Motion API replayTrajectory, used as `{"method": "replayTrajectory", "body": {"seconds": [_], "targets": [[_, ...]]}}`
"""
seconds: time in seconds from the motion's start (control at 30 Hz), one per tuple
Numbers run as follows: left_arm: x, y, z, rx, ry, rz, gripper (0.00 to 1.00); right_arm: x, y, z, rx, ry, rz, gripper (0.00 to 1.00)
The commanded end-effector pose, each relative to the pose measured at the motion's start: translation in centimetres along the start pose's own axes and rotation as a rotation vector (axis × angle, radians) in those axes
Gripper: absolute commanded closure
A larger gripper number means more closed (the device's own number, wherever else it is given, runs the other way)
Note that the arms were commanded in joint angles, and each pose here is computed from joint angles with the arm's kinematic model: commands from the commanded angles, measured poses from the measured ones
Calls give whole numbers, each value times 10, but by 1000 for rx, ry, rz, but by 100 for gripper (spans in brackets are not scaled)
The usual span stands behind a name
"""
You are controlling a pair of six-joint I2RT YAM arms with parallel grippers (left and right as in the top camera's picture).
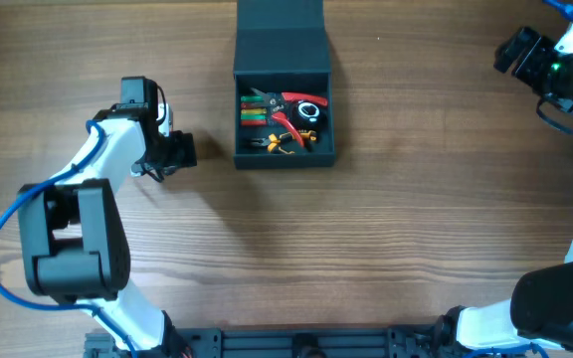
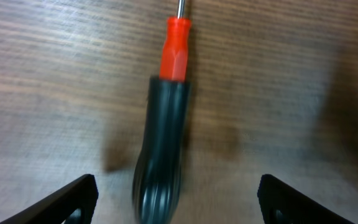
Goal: Pack container
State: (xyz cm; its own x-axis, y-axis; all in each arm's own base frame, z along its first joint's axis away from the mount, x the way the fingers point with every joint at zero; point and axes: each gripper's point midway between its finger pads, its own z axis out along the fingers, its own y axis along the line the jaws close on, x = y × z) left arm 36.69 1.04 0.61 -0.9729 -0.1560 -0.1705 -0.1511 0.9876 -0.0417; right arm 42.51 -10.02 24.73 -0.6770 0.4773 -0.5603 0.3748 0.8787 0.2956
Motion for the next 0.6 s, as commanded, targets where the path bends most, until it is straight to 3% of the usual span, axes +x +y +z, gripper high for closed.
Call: {"method": "replayTrajectory", "body": {"seconds": [0.0,0.3,0.47,0.57], "targets": [[-5,-5,10,18,-12,34,22,3,1,5,-7,13,10,0],[4,-2,33,11,39,181,37,3,1,5,-7,13,10,0],[4,0,38,2,41,181,49,3,1,5,-7,13,10,0],[4,6,38,-33,43,181,67,3,1,5,-7,13,10,0]]}}
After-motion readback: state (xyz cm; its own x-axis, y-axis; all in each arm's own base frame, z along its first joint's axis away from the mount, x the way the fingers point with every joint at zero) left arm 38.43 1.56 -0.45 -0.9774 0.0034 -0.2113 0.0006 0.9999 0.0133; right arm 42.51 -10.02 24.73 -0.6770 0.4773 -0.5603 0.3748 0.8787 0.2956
